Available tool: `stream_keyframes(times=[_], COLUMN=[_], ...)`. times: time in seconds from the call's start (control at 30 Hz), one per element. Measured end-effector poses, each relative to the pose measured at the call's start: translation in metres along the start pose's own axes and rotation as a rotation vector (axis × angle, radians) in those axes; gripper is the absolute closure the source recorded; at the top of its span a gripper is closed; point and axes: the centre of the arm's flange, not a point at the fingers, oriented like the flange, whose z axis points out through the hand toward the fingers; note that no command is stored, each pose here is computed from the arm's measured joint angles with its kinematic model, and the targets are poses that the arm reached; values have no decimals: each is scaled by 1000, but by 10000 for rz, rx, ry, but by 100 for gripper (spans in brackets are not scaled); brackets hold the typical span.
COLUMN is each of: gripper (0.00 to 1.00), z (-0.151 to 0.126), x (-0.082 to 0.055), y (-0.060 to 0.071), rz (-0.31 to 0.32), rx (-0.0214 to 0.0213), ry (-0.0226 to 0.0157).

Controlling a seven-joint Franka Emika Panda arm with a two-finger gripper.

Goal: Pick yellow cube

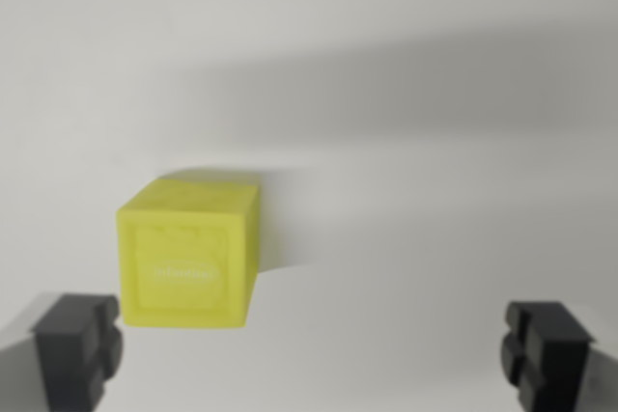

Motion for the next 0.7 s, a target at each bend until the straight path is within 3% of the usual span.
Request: stream_keyframes(times=[0.7], gripper=[0], z=[35], x=[-26], y=[-6], rz=[117], rx=[-74], ry=[-95])
